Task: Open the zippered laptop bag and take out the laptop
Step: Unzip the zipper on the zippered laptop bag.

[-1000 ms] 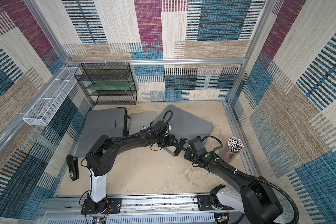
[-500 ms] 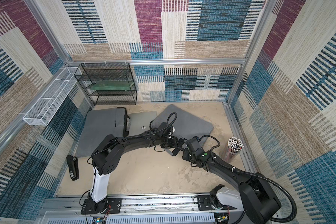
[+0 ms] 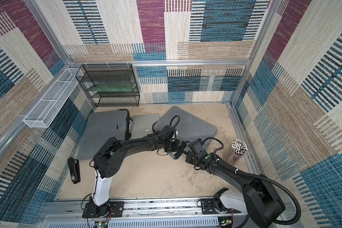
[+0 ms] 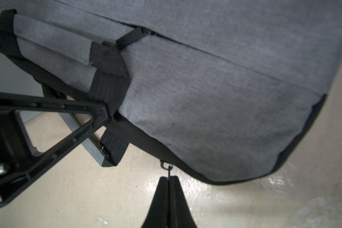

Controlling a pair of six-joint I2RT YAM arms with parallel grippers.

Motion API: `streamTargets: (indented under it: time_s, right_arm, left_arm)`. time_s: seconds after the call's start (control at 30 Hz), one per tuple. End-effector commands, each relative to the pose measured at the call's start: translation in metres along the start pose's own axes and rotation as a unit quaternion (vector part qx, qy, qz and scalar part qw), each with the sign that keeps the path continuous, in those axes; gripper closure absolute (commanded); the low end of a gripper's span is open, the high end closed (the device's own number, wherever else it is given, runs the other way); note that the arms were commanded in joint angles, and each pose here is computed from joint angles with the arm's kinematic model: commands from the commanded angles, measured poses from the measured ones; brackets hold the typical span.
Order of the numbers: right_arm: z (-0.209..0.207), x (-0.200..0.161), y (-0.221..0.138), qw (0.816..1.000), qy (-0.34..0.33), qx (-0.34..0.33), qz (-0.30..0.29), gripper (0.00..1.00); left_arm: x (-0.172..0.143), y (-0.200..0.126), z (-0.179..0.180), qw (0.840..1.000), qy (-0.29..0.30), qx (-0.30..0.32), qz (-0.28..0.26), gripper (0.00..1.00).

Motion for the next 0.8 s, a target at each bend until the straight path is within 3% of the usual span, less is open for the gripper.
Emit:
streamTargets:
  time_s: [0.0, 0.77]
  right_arm:
    - [-0.008, 0.0, -0.003, 1.0, 0.003, -0.023, -0.006, 1.0]
    - [-0.041, -0.003, -0.006, 0.997, 0.035, -0.062, -0.008, 1.0]
  left_arm:
    - [0.0, -0.003, 0.001, 1.0, 0.002, 0.004, 0.0, 1.0]
    - [0.015, -0.021, 0.014, 1.0, -0.004, 0.013, -0.021, 1.0]
Point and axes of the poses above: each gripper's point midway between its finger pads, its own y axis out along the fingers, its own z axis along the line the jaws close on, x = y × z, the point moved 7 cm from there along -y, back along the fingers, and after that the axes turned 15 degrees about -y, right-handed, at the moved point
